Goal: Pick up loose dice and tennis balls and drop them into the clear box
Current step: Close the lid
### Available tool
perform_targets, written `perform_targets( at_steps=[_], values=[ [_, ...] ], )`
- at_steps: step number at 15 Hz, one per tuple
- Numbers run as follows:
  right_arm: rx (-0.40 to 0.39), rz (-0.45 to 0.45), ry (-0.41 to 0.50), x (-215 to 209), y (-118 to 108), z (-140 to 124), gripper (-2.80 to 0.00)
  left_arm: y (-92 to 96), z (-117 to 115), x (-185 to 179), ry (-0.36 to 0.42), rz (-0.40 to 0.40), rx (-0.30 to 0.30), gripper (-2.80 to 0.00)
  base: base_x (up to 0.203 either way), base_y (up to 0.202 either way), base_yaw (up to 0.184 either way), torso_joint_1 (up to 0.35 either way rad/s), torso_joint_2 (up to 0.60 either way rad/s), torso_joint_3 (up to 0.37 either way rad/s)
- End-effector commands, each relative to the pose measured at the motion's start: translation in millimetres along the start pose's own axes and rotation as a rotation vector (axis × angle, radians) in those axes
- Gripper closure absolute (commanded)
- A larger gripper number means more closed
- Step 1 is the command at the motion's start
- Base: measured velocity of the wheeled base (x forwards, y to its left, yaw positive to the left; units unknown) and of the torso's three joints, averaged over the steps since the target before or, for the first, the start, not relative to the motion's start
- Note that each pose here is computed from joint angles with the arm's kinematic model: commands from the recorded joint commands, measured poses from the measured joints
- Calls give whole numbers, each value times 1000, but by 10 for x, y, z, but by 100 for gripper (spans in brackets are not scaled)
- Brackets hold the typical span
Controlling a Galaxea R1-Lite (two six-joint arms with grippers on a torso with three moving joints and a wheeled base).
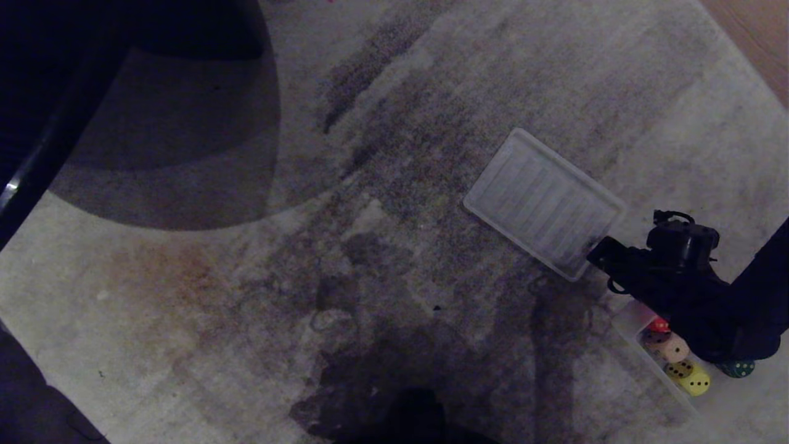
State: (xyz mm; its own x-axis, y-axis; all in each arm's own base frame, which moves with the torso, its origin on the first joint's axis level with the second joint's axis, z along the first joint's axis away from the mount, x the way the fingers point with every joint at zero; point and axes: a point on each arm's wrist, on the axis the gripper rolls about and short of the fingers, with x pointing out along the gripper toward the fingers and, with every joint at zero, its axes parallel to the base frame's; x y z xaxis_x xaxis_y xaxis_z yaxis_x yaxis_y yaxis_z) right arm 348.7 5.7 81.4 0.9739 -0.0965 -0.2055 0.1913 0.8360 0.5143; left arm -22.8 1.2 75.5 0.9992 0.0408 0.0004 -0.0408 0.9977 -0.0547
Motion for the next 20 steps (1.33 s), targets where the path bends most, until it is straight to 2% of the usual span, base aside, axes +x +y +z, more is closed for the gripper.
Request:
perform_targets(
  at_steps=[1,6,9,14,17,20],
  values=[
    [0,46,-57,-289,117,228,0,0,-3,2,2,1,-2,0,0,0,0,0,0,0],
    [-78,73,-41,-1077,156,452,0,0,-3,2,2,1,0,0,0,0,0,0,0,0],
    [-142,72,-16,-1623,100,472,0,0,-3,2,2,1,0,0,0,0,0,0,0,0],
    [-256,114,4,-2532,-28,373,0,0,-4,2,3,1,-1,0,0,0,0,0,0,0],
    [-332,109,33,-3015,-229,222,0,0,-4,2,3,1,-2,0,0,0,0,0,0,0],
    [-410,66,80,-3346,-468,-6,0,0,-4,2,3,1,-2,0,0,0,0,0,0,0]
  ],
)
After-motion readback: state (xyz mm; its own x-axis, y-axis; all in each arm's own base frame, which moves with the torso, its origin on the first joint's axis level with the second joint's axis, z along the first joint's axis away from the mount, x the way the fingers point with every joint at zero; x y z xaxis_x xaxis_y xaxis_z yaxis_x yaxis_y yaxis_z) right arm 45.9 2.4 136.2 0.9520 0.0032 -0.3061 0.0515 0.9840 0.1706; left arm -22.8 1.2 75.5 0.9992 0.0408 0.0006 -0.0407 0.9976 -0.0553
